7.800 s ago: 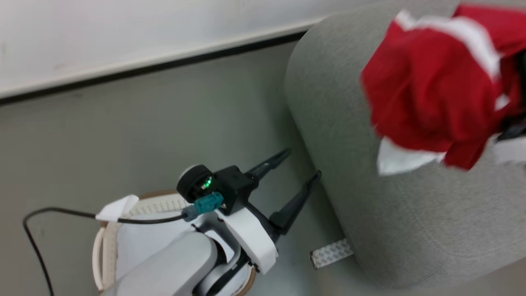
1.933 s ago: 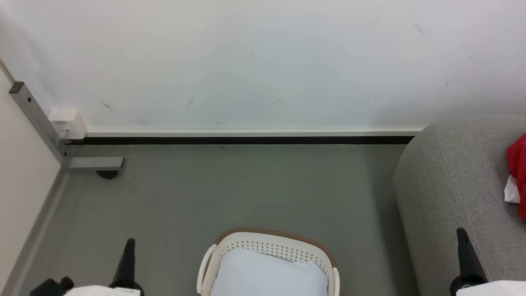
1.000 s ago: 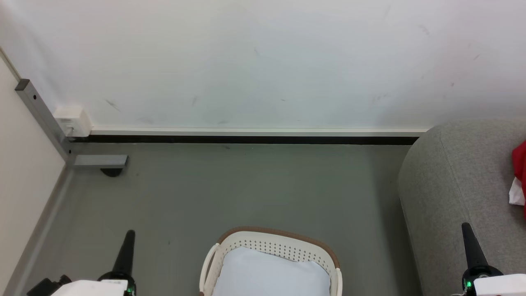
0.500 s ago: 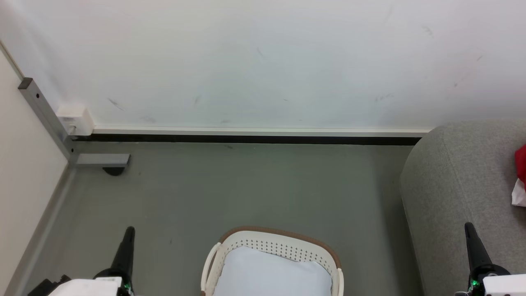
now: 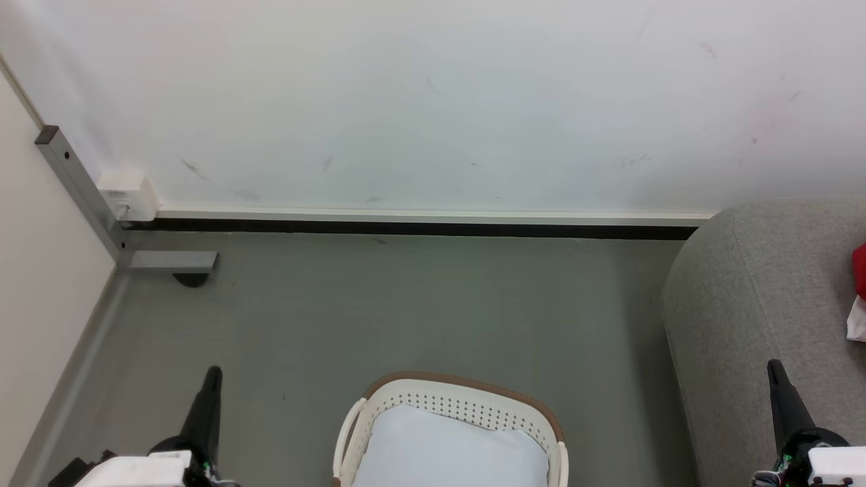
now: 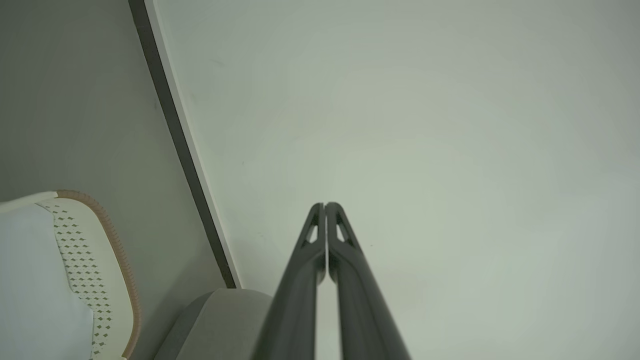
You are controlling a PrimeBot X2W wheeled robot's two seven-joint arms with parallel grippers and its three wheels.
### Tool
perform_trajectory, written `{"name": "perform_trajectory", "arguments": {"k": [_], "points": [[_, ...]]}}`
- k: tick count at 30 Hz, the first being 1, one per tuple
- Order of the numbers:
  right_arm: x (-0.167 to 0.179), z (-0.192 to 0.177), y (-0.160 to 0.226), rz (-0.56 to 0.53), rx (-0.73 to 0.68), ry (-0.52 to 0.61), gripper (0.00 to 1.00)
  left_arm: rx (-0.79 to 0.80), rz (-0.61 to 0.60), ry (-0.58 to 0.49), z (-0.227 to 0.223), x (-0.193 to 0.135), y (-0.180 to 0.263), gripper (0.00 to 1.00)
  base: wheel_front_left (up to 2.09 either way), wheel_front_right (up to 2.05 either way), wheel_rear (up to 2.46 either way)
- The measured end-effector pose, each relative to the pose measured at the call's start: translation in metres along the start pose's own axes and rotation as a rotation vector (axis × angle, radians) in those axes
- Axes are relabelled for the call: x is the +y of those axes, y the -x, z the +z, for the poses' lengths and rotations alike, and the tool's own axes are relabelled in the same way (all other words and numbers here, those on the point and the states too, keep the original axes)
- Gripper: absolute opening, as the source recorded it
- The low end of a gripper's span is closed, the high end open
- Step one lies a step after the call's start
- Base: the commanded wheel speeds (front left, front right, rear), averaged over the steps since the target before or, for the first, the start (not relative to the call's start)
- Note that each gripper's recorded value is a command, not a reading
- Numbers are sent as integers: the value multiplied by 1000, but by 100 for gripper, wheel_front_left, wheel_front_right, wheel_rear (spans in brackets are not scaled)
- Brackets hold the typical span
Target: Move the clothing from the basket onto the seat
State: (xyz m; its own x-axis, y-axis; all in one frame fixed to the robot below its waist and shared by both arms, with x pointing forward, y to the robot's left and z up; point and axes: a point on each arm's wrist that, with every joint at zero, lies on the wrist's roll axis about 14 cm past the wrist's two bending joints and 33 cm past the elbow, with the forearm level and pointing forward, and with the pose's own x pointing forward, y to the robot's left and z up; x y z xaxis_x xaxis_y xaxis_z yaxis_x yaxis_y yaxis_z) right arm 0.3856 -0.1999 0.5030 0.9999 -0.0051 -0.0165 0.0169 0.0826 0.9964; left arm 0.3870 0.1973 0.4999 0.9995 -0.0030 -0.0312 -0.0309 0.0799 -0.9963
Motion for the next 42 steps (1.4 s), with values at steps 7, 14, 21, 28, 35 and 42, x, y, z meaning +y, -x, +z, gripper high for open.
{"name": "perform_trajectory", "arguments": {"k": [7, 14, 21, 28, 35, 42], "points": [[1, 0, -1, 4, 3, -43, 0, -2, -10, 48, 1, -2, 0, 0, 0, 0, 0], [2, 0, -2, 9, 5, -85, 0, -3, -20, 78, 3, -4, 0, 0, 0, 0, 0], [2, 0, -2, 9, 5, -85, 0, -3, -20, 78, 3, -4, -1, 0, 0, 0, 0], [2, 0, -2, 9, 4, -86, 0, -3, -20, 78, 3, -4, -1, 0, 0, 0, 0], [2, 0, -2, 9, 4, -87, 0, -3, -20, 78, 3, -4, -1, 0, 0, 0, 0], [2, 1, -2, 9, 3, -87, 0, -3, -20, 78, 3, -4, -1, 0, 0, 0, 0]]}}
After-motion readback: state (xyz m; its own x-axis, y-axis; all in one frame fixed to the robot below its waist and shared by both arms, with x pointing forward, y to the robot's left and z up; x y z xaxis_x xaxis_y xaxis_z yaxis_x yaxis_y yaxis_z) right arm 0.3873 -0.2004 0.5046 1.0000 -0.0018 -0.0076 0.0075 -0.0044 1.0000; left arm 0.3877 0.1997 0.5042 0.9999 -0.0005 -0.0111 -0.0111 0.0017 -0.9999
